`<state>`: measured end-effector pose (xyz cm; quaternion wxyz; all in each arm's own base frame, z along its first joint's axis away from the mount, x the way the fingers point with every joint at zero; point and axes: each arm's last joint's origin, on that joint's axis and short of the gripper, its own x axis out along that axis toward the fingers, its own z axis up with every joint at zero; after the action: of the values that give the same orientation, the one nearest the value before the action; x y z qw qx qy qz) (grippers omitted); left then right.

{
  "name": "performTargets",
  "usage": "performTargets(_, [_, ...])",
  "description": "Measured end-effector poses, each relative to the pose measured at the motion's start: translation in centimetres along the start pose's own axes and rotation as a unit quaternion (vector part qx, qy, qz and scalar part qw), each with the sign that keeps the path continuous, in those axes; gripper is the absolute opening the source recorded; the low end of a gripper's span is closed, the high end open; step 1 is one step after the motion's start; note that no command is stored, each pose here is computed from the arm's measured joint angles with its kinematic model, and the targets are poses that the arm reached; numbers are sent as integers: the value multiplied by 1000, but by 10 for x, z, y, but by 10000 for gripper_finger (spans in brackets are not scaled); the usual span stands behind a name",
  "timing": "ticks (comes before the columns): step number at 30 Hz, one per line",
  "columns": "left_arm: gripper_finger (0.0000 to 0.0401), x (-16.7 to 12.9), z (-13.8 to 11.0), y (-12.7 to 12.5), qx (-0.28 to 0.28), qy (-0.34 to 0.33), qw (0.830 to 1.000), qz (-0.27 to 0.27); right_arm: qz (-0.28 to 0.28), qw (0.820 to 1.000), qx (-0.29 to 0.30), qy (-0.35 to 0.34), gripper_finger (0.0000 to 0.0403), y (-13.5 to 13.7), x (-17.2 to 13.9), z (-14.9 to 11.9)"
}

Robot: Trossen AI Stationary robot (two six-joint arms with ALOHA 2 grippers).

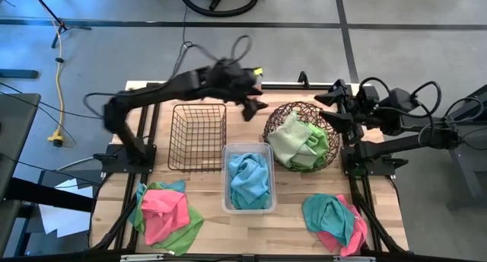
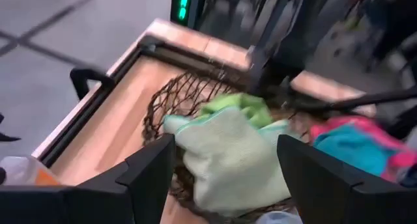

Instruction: Sort microfiber towel by color & place in baskets

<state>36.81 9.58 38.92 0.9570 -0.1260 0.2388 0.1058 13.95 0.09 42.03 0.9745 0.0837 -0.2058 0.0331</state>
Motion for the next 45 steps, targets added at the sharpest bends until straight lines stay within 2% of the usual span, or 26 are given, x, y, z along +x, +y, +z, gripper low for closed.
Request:
performTargets(5, [257, -48, -41, -7, -23, -77, 996, -31, -1, 1000, -1, 7, 236, 0, 0, -1])
performTargets(10, [257, -92, -83, -22, -30, -150, 985, -78, -1, 1000, -1, 7, 236, 0, 0, -1])
performTargets(16, [257, -136, -114, -35, -30, -226, 968, -101, -22, 1000, -1, 16, 236, -3, 6, -7])
performTargets(20, [257, -158, -121, -35, -31, -262, 959, -105, -50, 998, -2, 35, 236, -6, 16, -18])
performTargets(26, [257, -177, -122, -32, -35, -294, 950, -98, -56, 996, -15, 67, 236, -10, 30, -34])
performTargets(37, [257, -180, -122, -31, -28, -299, 949, -96, -59, 991, -24, 117, 236, -13, 39, -53])
performTargets(42, [257, -180, -123, -33, -61, -284, 950, -111, -59, 991, -24, 119, 236, -13, 39, -53])
performTargets(45, [257, -183, -126, -41, -63, -221, 965, -125, -59, 991, -25, 119, 236, -13, 39, -53])
